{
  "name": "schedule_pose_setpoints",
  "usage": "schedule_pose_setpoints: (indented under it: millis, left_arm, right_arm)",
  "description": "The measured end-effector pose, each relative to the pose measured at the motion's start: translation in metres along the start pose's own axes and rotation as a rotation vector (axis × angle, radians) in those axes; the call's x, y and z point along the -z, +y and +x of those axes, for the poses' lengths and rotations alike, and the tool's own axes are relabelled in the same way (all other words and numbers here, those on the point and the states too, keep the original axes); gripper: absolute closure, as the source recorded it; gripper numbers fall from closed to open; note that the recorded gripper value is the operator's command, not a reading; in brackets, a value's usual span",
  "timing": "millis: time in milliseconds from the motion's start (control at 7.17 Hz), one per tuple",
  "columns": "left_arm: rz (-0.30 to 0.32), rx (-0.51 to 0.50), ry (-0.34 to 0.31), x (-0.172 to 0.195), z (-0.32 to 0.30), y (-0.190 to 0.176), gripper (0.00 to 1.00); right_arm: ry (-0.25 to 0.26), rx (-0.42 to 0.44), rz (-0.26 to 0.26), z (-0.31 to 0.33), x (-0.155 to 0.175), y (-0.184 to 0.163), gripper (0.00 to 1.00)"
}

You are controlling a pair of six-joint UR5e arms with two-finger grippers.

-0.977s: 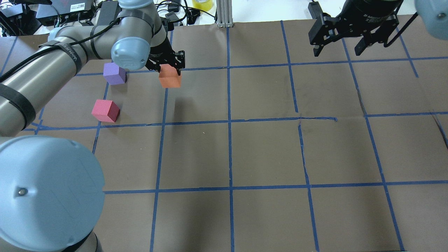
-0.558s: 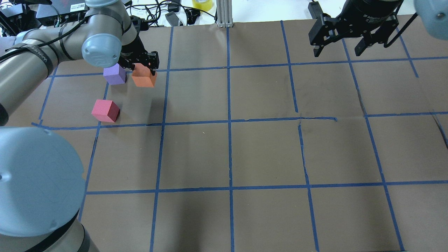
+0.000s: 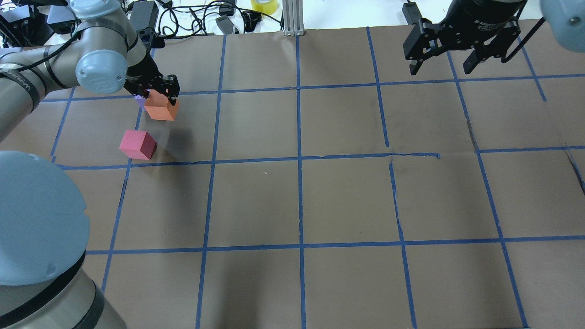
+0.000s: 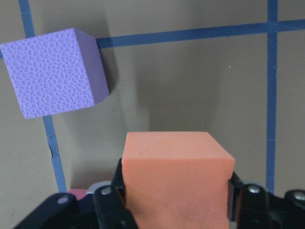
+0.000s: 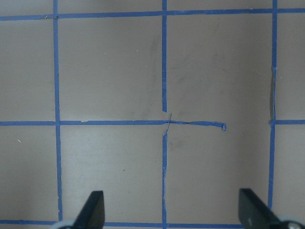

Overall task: Arrange blocks in a line
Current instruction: 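Carry the orange cube with the left gripper to between the purple and pink cubes, then lower and nudge the orange cube into line with the left gripper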

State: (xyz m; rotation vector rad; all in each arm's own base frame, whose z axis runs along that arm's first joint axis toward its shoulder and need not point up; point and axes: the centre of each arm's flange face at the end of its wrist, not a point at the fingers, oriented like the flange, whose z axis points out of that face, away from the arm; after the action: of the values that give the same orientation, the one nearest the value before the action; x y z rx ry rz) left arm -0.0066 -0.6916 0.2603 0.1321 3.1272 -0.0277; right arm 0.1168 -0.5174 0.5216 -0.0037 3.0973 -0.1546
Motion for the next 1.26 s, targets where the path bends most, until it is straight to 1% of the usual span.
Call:
schedule_pose_setpoints:
  millis: [279,698,977,1256]
  left_arm:
    - [0.004,-0.008,-0.002,-0.01,-0.032,0.003,0.62]
    - [0.012,-0.021,-0.005,-0.017,-0.051,0.004,0.62]
    - [0.003,-0.005,-0.003,-0.026,-0.062,0.007,0.62]
    - [0.016,0.024,-0.009,-0.038,-0.066,0.008,0.61]
  right_arm:
    - [0.0,0.0,0.0,0.0,0.0,0.0,0.0]
    - [-0.002,0.001,0.002,-0.001,0.001,0.0,0.0]
    - [-0.001,0.001,0.002,-0.001,0.001,0.0,0.0]
    - [-0.001,0.001,0.002,-0.001,0.001,0.0,0.0]
